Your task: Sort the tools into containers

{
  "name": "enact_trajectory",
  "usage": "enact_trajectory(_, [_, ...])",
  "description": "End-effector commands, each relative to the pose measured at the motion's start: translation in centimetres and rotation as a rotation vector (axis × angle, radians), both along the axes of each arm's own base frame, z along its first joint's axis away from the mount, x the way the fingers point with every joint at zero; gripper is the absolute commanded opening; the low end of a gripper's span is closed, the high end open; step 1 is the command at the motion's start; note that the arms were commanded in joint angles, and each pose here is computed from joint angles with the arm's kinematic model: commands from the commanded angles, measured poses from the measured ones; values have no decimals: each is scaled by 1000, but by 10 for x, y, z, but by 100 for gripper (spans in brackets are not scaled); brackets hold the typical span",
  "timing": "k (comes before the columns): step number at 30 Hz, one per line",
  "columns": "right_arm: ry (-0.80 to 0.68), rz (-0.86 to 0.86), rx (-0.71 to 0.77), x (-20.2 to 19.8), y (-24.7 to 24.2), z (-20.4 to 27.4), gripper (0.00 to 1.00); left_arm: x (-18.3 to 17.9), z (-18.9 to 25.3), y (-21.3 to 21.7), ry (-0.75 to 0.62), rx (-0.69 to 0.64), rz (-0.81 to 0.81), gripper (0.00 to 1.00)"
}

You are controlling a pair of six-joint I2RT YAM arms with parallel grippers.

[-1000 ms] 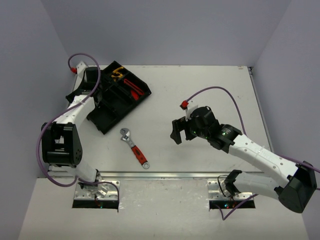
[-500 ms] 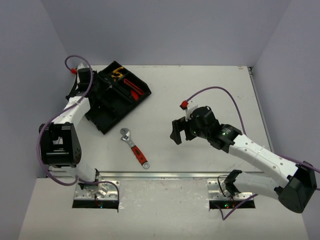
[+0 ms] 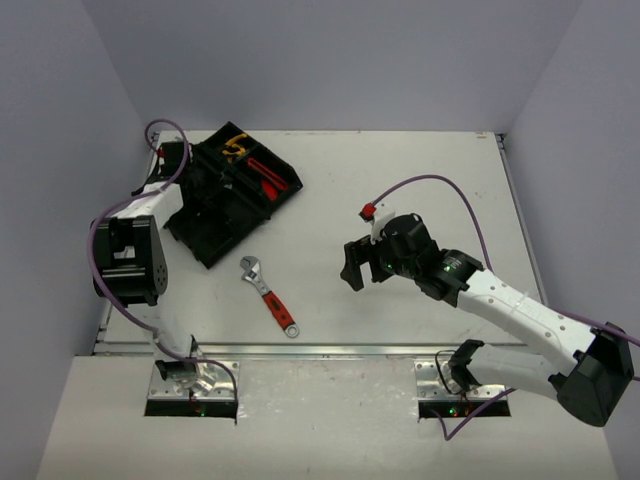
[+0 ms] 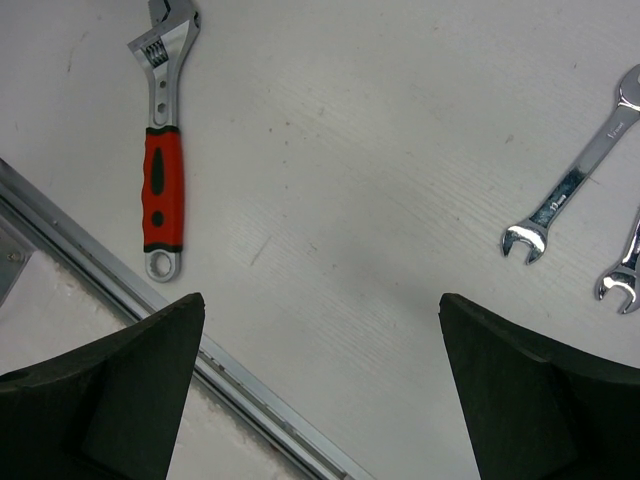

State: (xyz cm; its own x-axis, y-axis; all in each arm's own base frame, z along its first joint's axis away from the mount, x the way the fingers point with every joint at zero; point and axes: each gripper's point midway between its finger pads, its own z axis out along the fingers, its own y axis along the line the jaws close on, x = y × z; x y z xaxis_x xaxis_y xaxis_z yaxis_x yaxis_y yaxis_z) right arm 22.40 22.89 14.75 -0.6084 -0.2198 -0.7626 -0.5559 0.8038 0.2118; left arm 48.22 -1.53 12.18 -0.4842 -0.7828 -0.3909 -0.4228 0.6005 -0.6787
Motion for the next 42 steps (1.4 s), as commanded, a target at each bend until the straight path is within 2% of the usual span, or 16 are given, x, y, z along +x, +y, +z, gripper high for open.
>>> enact_trajectory(1, [-37, 11, 32, 4, 4, 10, 99, 19, 21, 3, -58, -14, -19, 0])
enact_trajectory(9, [-37, 9, 31, 3, 3, 9, 99, 29, -1, 11, 6, 22, -3, 0])
enact_trajectory(12, [-37, 11, 31, 4, 4, 9, 99, 30, -8, 16, 22, 40, 15, 4])
enact_trajectory(24, [-24, 31, 43, 0, 7, 7, 99, 35, -41, 28, 97, 79, 47, 10])
enact_trajectory(25, [-26, 31, 44, 0, 7, 8, 99, 35, -43, 28, 102, 80, 48, 15])
enact_trajectory(28, [-25, 34, 47, 0, 8, 8, 99, 34, -45, 28, 106, 78, 46, 37])
enact_trajectory(32, [-21, 41, 50, 0, 10, 8, 99, 35, -36, 30, 92, 87, 54, 57])
enact_trajectory(35, [-11, 47, 53, 0, 12, 6, 99, 36, -23, 29, 74, 87, 52, 64])
enact_trajectory(38, [-6, 53, 57, 0, 15, 6, 99, 35, -12, 27, 53, 79, 47, 66])
enact_trajectory(42, [10, 68, 64, 0, 20, 5, 99, 32, 50, 11, -84, 39, -2, 69])
